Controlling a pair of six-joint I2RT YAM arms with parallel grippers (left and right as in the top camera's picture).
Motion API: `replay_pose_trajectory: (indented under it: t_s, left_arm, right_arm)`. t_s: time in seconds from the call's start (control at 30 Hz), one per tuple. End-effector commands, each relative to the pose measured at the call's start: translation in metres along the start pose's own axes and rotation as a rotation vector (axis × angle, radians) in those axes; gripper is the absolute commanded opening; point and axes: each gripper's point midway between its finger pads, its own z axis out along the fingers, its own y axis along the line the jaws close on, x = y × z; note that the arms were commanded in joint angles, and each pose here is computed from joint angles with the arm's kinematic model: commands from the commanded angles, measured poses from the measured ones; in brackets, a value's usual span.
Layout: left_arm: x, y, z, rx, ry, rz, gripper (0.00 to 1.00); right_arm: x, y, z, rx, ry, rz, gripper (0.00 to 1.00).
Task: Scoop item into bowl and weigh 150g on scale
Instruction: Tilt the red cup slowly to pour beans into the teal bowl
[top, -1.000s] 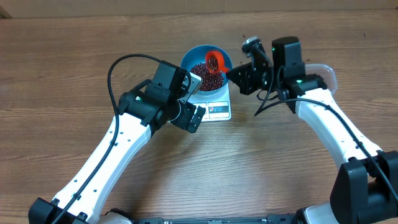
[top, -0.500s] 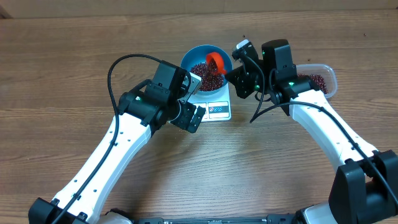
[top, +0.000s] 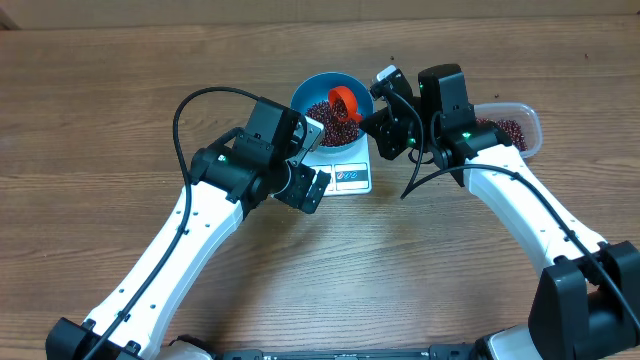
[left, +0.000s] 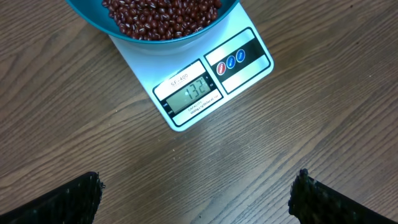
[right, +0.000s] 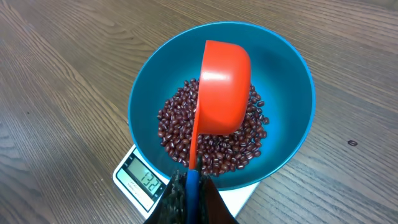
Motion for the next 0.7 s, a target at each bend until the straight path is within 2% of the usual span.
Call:
replay_pose_trajectory:
  t_s: [0.0, 0.47, 0.67]
  left_arm:
    - [-0.0043, -0.0004, -0.0087, 0.006, -0.030, 0.006, 1.00]
    - [-0.0043, -0.0006, -0.0087, 0.006, -0.030, 0.006, 1.00]
    - [-0.0043, -0.0004, -0.0087, 0.006, -0.030, 0.006, 1.00]
  right_arm:
    - [-0.0090, 0.0000, -0.0011, 0.008, -0.017, 0.014, 0.04]
    - [-0.0099, 0.0000, -0.0014, 0.008, -0.019, 0.058, 0.04]
    - [-0.0083, 0.0072, -0.0017, -0.025, -0.012, 0.017, 0.04]
